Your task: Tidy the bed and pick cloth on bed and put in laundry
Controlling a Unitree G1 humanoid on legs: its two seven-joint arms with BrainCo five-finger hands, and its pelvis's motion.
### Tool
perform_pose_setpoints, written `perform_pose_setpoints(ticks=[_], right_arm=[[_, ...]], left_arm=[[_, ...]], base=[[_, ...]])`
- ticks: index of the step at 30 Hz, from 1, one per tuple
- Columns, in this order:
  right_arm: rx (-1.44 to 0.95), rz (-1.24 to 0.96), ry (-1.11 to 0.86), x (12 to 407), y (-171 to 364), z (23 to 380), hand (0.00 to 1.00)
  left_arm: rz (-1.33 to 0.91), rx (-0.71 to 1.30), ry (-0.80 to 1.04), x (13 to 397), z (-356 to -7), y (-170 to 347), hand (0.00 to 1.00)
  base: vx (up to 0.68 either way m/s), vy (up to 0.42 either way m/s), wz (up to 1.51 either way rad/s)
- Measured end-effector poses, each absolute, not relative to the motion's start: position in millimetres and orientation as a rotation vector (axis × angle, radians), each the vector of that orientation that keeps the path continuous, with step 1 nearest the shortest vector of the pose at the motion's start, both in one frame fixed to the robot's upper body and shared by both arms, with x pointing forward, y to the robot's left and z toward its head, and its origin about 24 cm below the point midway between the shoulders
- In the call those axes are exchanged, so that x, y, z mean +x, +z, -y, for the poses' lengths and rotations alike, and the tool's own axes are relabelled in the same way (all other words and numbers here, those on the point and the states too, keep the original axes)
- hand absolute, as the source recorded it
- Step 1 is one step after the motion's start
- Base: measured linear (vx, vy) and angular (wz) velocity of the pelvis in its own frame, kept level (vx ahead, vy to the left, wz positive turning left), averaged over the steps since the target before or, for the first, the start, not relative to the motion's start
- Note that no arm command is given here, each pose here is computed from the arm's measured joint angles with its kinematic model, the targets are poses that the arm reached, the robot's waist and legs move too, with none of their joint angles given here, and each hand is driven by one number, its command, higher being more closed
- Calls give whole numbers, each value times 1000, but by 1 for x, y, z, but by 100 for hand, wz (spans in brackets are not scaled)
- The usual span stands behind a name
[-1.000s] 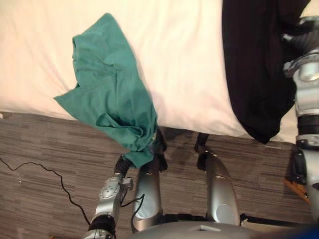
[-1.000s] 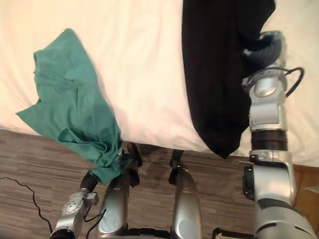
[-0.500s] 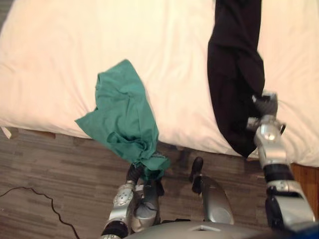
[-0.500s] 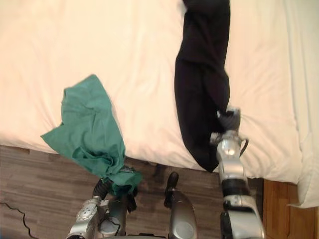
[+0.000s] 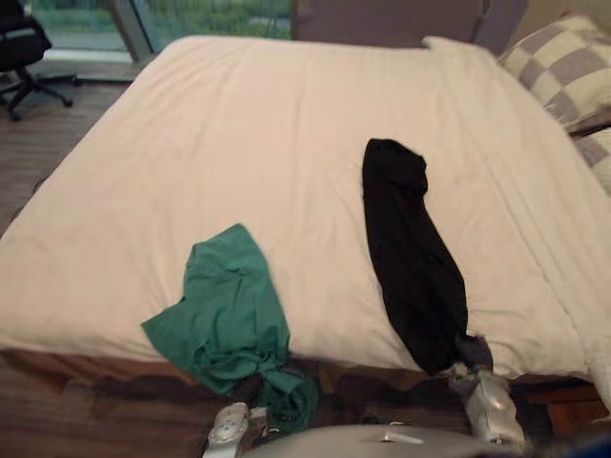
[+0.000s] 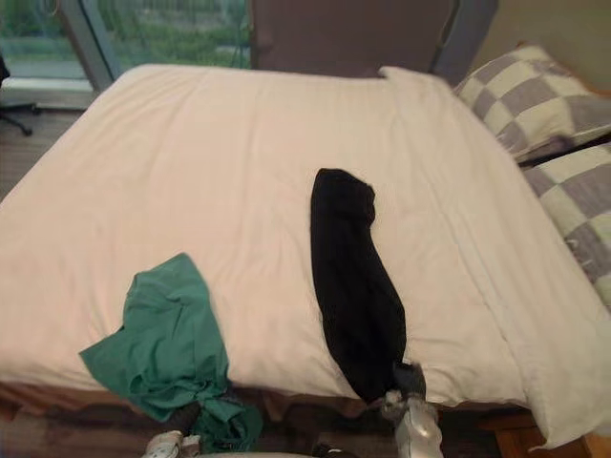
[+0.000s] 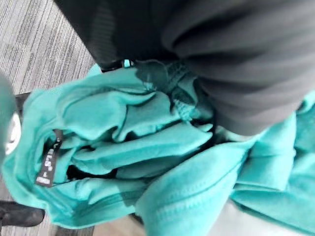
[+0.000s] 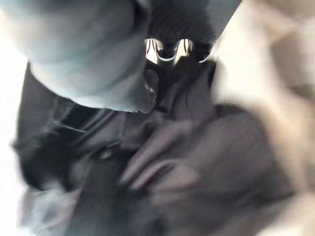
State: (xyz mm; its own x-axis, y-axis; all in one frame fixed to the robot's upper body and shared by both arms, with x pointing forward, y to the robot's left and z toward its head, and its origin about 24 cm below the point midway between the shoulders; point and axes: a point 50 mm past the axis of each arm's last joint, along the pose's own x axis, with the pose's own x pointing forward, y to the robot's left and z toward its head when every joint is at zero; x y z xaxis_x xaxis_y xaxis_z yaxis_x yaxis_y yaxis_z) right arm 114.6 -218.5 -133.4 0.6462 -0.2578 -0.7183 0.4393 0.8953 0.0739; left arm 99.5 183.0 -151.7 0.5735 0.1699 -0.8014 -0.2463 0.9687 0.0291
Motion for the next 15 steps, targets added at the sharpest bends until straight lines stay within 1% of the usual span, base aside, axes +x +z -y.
perform_pose_setpoints(ticks=[2,6,9,15], right_arm=[[312,-940,-453,70,-150,212,100],[362,-1097,-547,21,-158,216,100],[372,-1167,-567,10,-161,215,100],[370,-1215,-585,6,-162,214,100]], left_arm=[[-973,-99,273,96,-180,-155,100],[-1087,-149,294,86,-173,-162,100],[-1132,-153,291,83,-173,-163,100],[-1182,-161,291,79,-173,-165,100]], base=[[-9,-43,-52],[-22,-8,-48],[-46,-10,-17],[-54,-5,-3]])
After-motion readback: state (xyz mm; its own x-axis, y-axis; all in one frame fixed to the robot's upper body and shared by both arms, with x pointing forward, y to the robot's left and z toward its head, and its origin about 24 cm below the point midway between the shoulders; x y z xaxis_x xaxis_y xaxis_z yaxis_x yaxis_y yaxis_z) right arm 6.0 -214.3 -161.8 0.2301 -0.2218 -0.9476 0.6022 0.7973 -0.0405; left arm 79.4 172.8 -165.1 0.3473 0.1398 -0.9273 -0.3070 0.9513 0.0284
